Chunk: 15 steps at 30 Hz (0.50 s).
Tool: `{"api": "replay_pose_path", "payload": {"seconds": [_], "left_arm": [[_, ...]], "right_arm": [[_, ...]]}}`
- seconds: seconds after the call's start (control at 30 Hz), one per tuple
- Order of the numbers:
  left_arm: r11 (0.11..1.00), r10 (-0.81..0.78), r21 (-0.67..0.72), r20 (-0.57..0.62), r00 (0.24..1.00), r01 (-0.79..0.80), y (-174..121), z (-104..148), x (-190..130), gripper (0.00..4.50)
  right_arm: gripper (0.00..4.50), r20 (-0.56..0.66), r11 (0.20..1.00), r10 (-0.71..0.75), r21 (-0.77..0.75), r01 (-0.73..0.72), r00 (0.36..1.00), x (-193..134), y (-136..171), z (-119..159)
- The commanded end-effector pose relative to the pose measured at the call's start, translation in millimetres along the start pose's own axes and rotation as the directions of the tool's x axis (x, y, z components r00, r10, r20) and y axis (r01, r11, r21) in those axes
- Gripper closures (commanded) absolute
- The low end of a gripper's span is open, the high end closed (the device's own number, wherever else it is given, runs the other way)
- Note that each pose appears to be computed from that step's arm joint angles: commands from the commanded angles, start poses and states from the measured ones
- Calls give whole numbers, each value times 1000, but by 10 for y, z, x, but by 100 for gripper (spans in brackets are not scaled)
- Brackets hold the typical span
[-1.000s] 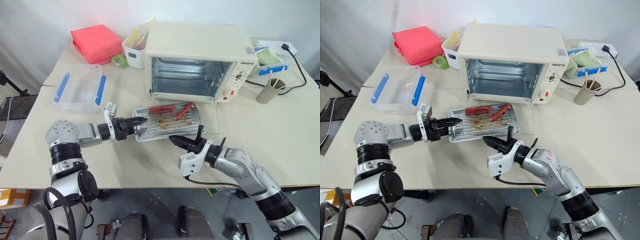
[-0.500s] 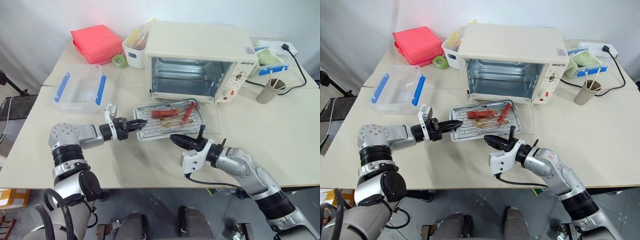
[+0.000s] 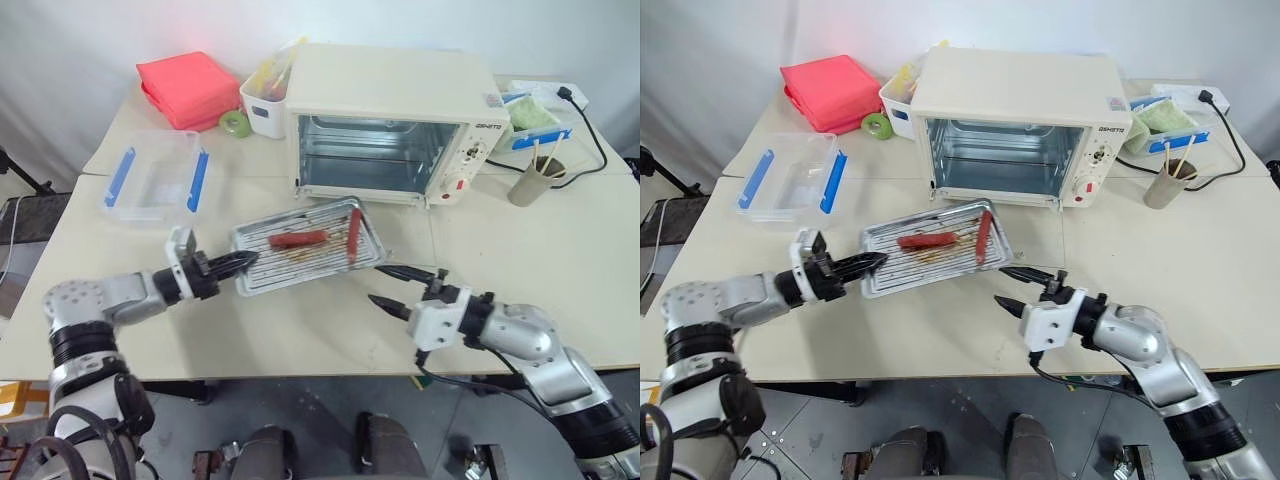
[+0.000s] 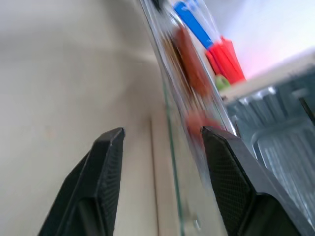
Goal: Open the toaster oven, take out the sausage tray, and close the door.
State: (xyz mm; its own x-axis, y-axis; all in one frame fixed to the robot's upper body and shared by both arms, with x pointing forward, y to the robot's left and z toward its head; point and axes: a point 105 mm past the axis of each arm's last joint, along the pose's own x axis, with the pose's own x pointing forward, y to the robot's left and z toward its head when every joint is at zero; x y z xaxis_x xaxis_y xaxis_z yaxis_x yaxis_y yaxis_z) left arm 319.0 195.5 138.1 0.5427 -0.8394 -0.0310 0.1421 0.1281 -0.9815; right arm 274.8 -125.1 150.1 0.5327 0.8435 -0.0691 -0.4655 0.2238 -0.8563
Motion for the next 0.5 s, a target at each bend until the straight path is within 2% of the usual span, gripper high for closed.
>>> {"api": "replay_pose_path", "payload": {"seconds": [0.03,0.13,0.17,0.23,0.37,0.5], "left_arm": [[1000,-25,-11,84,996,26,6,21,-326,450],[999,-47,5,194,980,46,-2,4,-698,450],[998,-59,20,232,971,56,-23,1,-784,450],[997,-73,40,279,957,64,-42,-29,-853,450],[996,-80,60,455,887,58,-49,-126,-971,450],[999,-36,31,646,763,21,12,-116,-1030,450]], "right_arm": [[324,32,986,-16,166,11,999,-256,-57,-27],[411,-104,961,-108,242,130,989,-581,-239,-403],[447,-143,964,-113,225,144,983,-678,-284,-505],[447,-180,961,-108,232,149,978,-783,-320,-620],[447,-304,901,-18,407,147,953,-945,-211,-1026],[447,-331,853,-3,492,175,944,-854,-165,-1259]]}}
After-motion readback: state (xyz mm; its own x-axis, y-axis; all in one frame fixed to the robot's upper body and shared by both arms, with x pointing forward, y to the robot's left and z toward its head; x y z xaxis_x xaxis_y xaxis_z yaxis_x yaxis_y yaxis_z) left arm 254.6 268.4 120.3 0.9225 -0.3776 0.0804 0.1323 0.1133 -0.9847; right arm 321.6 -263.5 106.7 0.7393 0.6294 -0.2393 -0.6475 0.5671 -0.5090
